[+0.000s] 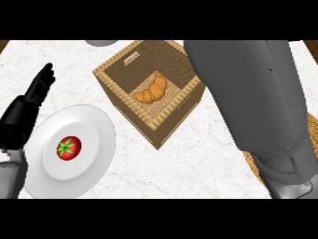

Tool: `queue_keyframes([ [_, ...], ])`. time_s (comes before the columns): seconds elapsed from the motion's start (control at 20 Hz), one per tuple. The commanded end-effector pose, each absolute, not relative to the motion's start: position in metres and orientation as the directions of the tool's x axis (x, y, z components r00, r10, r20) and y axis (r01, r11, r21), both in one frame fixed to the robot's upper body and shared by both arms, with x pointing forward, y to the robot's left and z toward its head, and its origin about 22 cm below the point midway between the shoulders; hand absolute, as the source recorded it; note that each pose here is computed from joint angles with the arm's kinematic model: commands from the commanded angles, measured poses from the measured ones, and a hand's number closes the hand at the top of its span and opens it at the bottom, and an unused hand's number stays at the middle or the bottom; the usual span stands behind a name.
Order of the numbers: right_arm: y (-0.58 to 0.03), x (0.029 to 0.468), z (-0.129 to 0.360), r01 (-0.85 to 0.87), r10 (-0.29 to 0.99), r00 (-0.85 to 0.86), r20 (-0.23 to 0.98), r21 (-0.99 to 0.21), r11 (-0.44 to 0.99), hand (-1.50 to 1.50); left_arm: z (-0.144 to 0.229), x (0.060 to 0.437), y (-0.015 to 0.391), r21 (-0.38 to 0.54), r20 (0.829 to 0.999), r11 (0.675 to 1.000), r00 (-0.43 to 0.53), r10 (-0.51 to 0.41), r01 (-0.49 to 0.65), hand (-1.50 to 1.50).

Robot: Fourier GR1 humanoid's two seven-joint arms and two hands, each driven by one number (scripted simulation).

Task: Pick the croissant from the placemat and place it in the basket

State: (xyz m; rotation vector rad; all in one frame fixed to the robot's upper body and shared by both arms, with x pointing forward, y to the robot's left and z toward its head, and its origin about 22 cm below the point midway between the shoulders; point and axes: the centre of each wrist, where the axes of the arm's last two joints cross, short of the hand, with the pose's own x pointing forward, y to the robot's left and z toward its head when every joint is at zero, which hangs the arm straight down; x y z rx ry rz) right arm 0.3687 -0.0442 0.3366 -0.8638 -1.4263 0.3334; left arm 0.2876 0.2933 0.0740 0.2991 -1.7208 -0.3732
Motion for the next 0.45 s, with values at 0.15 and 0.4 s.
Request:
queue_keyframes([
  [0.15,-0.101,0.355,0.345,0.601,0.391,0.184,0.902,-0.418,0.681,-1.50,0.066,0.276,0.308,0.411,0.901,0.912,-0.150,-0.408,-0.012,0.00],
  [0.4,-0.159,0.336,0.332,0.717,0.330,0.188,0.925,-0.359,0.598,-1.50,0.072,0.277,0.302,0.400,0.903,0.916,-0.156,-0.399,-0.024,0.00],
])
